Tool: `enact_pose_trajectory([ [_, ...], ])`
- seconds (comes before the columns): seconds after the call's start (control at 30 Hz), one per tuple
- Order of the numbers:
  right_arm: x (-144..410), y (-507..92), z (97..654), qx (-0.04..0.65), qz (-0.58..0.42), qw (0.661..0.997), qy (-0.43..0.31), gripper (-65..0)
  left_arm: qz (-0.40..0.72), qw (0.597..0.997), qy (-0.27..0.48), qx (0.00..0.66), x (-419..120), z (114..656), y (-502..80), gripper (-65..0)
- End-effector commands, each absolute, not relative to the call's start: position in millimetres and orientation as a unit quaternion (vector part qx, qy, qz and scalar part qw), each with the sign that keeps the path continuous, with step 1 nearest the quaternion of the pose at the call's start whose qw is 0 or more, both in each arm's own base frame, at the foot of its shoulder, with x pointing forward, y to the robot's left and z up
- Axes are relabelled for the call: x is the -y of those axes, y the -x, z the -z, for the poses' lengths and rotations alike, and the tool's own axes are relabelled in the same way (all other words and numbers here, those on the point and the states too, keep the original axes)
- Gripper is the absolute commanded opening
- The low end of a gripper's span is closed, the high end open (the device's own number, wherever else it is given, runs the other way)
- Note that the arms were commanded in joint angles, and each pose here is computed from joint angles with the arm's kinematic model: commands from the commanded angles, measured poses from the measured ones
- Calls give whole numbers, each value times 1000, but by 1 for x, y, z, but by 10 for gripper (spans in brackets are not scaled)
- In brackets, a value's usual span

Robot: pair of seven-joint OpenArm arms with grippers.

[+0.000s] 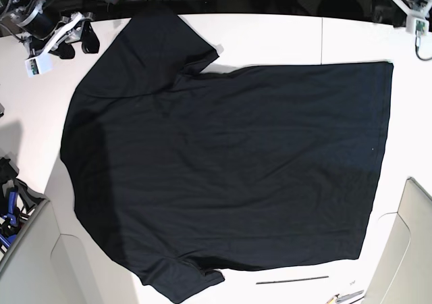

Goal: Fold the T-shirt properly
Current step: 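Move both grippers to the shoulder corners of the black T-shirt and grasp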

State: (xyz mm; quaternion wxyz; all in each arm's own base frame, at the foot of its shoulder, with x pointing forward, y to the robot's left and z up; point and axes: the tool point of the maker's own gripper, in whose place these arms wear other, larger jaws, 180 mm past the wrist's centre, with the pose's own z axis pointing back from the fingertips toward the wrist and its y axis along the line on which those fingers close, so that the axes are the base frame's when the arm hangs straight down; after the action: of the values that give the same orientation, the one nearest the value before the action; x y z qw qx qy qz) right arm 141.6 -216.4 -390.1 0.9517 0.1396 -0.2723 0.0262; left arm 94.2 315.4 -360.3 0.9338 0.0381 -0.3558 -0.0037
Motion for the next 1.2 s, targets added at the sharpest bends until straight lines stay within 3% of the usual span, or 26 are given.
enact_pose_trajectory([
  [0.0,219,-148,387,284,-24,948,-144,-275,9,926,-48,374,-321,349,-105,-289],
  [0.07,221,-147,395,278,-17,948,-155,-275,12,921,-58,385,-328,344,-116,-281],
  [0.17,218,-145,399,274,-16,946,-173,-275,4,912,-71,404,-337,337,-133,-168],
  [0.43,202,-141,405,277,9,941,-195,-275,-55,895,-62,438,-376,344,-174,-169],
  [0.67,193,-140,407,278,21,938,-205,-275,-146,902,-19,407,-406,380,-178,-169],
  [1.17,155,-133,412,265,41,928,-259,-275,-153,915,58,368,-378,412,-169,-169],
])
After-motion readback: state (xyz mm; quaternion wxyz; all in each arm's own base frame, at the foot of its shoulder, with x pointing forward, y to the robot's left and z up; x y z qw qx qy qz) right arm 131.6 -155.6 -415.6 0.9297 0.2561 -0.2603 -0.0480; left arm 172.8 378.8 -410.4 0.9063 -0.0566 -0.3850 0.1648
